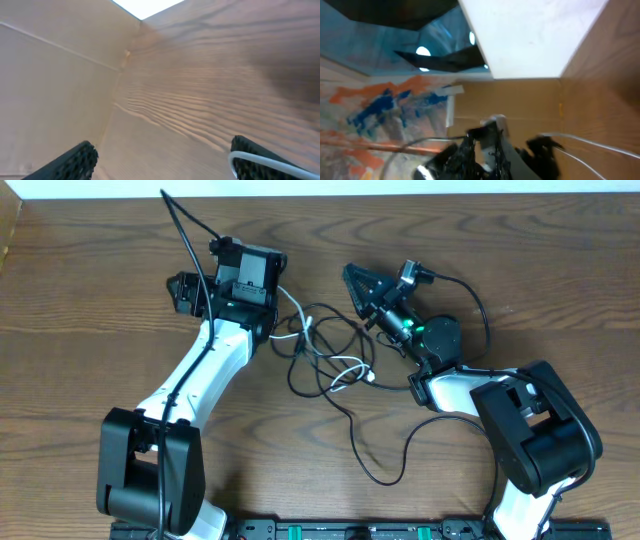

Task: Untangle cables

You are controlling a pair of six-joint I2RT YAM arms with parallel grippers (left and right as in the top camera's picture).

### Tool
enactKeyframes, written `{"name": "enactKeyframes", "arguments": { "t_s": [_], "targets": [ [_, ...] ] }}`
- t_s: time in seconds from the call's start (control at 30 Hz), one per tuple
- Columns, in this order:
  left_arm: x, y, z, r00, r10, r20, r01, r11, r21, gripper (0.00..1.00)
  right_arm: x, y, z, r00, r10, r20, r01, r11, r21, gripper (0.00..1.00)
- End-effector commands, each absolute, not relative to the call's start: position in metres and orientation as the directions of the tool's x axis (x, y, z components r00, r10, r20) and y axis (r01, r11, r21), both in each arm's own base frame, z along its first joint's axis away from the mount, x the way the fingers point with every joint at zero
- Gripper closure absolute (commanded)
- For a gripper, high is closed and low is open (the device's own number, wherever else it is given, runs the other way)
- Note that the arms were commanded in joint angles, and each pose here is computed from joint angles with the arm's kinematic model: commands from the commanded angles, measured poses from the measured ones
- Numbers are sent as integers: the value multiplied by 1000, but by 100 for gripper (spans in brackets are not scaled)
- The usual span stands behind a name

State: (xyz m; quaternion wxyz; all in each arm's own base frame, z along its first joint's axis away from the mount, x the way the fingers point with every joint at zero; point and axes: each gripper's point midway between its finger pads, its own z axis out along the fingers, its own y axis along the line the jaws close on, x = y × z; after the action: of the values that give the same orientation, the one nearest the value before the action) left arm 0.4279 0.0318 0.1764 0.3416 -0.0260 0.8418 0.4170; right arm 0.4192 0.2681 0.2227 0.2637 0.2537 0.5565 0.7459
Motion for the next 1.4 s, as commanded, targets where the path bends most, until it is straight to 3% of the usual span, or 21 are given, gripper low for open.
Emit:
{"name": "enactKeyframes", "arguments": {
  "t_s": [0.0, 0.27, 0.6, 0.77, 1.03, 1.17, 1.23, 1.37],
  "targets": [
    [422, 45, 201, -776, 274, -568, -359, 549, 755, 15, 418, 272, 230, -744, 668, 21, -151, -199, 968, 86],
    [418, 52, 237, -735, 282, -617, -437, 499, 749, 17, 419, 280, 191, -762, 648, -9, -68, -66, 995, 83],
    [407, 48, 304, -571, 266, -777, -572, 550, 609, 17, 407, 290, 152, -817, 575, -46, -3, 76, 997, 78],
    [408, 11, 332, -484, 365, -796, -439, 685, 581, 17, 404, 291, 137, -826, 561, -55, 22, 128, 991, 76],
    [396, -40, 348, -397, 415, -818, -341, 761, 552, 17, 402, 293, 136, -829, 554, -71, 10, 142, 990, 64],
    [392, -64, 331, -422, 466, -777, -232, 774, 590, 18, 402, 293, 136, -831, 552, -70, 10, 141, 990, 55],
    [387, -80, 314, -441, 474, -762, -148, 799, 583, 23, 402, 293, 136, -831, 550, -82, 0, 147, 989, 51],
    [371, -119, 268, -494, 502, -710, 124, 849, 514, 31, 402, 293, 136, -831, 549, -87, -5, 150, 989, 43]
  ]
}}
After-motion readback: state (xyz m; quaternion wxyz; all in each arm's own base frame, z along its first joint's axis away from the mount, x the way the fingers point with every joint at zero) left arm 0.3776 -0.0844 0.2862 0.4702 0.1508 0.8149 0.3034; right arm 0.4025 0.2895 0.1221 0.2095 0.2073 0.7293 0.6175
